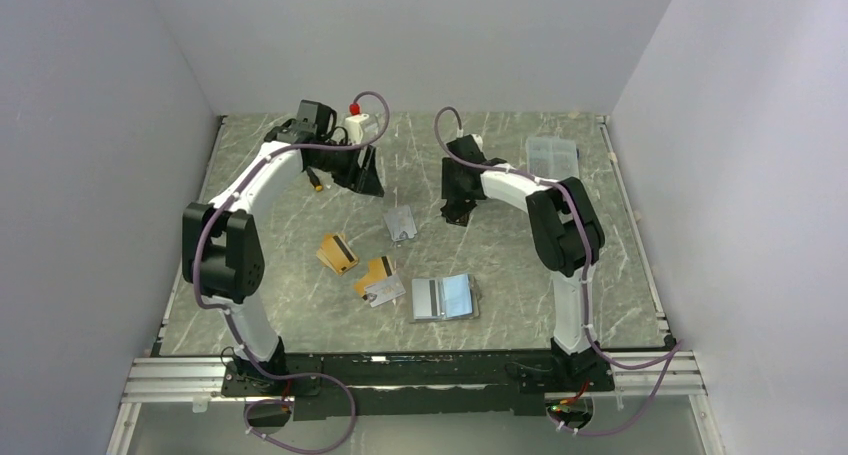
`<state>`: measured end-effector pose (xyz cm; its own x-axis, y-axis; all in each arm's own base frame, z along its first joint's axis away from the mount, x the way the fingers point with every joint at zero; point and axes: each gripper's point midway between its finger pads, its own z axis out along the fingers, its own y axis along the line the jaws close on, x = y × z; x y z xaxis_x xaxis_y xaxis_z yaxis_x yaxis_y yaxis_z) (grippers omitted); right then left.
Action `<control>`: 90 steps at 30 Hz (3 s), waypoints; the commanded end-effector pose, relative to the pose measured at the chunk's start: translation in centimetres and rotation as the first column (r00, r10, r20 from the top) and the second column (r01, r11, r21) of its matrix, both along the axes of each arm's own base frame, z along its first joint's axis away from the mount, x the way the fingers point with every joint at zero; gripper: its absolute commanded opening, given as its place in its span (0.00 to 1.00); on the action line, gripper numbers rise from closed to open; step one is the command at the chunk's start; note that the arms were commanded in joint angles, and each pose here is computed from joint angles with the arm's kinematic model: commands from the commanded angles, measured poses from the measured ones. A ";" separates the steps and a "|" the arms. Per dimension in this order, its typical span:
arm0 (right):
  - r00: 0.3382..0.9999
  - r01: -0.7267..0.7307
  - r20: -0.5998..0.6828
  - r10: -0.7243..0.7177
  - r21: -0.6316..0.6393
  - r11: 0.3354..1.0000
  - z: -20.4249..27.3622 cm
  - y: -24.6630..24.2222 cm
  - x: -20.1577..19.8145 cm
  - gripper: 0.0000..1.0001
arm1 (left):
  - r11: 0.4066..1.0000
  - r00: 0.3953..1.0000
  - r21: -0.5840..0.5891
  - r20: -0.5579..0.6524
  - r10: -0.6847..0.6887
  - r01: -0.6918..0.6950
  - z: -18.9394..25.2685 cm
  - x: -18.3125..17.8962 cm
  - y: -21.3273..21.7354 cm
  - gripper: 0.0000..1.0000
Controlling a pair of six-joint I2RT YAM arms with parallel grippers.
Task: Put the credit cards into the card holder
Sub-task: Pick up the credit card from the center of the board.
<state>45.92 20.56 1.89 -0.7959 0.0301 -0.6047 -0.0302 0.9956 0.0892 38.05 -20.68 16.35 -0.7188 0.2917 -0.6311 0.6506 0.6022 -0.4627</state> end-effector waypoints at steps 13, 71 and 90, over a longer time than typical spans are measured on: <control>0.984 0.020 -0.177 -0.028 -0.044 0.999 -3.3 1.7 -10.0 0.62 | 1.000 0.996 -0.005 0.083 -0.020 0.021 2.4 -1.9 0.8 0.65; 0.922 0.383 -0.290 -0.257 0.782 0.492 -0.3 -1.1 -13.9 0.52 | 0.805 0.881 0.518 0.183 -0.436 0.290 -12.8 0.5 -14.1 0.60; 0.941 0.326 -0.233 -0.247 0.824 0.463 1.8 -0.8 -13.1 0.00 | 0.790 0.879 0.537 0.169 -0.445 0.297 -12.3 -0.3 -13.3 0.58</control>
<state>32.44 19.97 2.40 -0.6907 0.7205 -0.0616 0.3316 0.3913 0.8584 38.25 -34.76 3.30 -0.3172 0.7997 -0.5097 0.9218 0.3862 0.0324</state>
